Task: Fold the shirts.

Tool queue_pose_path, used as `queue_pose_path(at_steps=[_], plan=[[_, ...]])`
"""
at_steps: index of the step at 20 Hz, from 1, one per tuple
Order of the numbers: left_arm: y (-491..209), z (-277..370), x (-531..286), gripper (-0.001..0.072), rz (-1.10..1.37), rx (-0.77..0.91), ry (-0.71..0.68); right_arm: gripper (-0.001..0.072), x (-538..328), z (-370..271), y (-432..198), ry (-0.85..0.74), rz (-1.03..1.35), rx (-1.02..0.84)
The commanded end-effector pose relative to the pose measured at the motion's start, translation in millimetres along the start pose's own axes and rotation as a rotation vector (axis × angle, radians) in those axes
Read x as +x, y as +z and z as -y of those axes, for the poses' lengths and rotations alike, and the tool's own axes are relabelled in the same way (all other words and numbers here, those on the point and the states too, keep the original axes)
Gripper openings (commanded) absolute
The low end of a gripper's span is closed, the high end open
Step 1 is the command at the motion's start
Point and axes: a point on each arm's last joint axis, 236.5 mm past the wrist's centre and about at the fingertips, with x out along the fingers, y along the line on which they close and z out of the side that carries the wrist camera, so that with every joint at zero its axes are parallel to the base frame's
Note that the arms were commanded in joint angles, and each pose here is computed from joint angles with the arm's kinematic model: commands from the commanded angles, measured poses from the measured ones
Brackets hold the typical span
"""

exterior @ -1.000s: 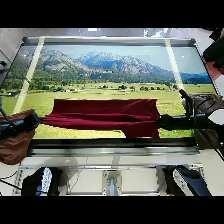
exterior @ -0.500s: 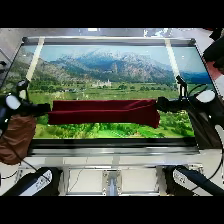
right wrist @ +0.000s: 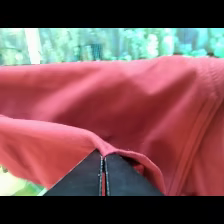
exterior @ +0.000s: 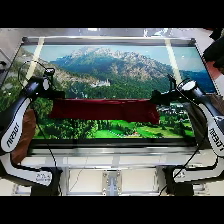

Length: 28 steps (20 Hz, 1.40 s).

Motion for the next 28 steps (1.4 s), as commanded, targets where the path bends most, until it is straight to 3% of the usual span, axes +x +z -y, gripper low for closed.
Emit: queue_pose_path(at_steps=[1, 2, 3, 4, 5, 6, 9, 13, 15, 17, 20, 24, 26, 28], plan=[[5.2, 3.8, 13.4, 0.0024, -0.002, 0.001, 0.008, 0.0018, 11.9, 14.0, 15.2, -0.030, 0.045, 0.011], [6.0, 3.7, 12.9, 0.0047, 0.002, -0.027, 0.008, 0.0020, 11.3, 14.9, 22.3, -0.033, 0.075, 0.015], [6.2, 3.5, 12.6, 0.0218, 0.002, -0.038, 0.009, 0.0048, 10.8, 16.0, 27.4, -0.038, 0.097, 0.015], [6.5, 3.3, 12.0, 0.0548, 0.004, -0.038, 0.009, 0.0170, 10.4, 16.1, 28.9, -0.039, 0.103, 0.015], [6.6, 2.8, 10.0, 0.0708, 0.004, -0.039, 0.010, 0.0314, 9.4, 13.8, 27.2, -0.033, 0.091, 0.012], [6.6, 1.7, 4.8, 0.0700, 0.004, -0.041, 0.011, 0.0393, 6.3, 9.1, 22.6, -0.021, 0.059, 0.003], [20.6, -5.1, -28.4, 0.0701, 0.074, -0.053, 0.015, 0.0386, -23.7, -0.4, 5.8, -0.018, -0.083, -0.063], [51.7, -15.0, -97.0, 0.0701, 0.258, -0.077, 0.014, 0.0381, -97.6, 56.4, -12.1, -0.325, -0.202, -0.157], [66.5, -14.6, -130.1, 0.0701, 0.358, -0.101, -0.011, 0.0391, -114.8, 75.5, -13.0, -0.400, -0.199, -0.156], [77.9, -6.2, -155.7, 0.0701, 0.438, -0.141, -0.070, 0.0396, -107.5, 80.8, -7.0, -0.373, -0.172, -0.127], [88.0, -2.1, -179.5, 0.0701, 0.513, -0.154, -0.098, 0.0424, -73.0, 74.9, -10.4, -0.200, -0.197, -0.046], [92.3, -0.3, -185.5, 0.0700, 0.539, -0.163, -0.112, 0.0531, -35.8, 68.3, -14.2, 0.052, -0.255, 0.079], [92.5, 6.0, -186.2, 0.0700, 0.536, -0.183, -0.146, 0.0532, -23.5, 76.5, -22.9, 0.070, -0.303, 0.105], [92.7, 11.4, -186.9, 0.0700, 0.535, -0.194, -0.169, 0.0611, -16.2, 81.9, -26.9, 0.075, -0.324, 0.094]])
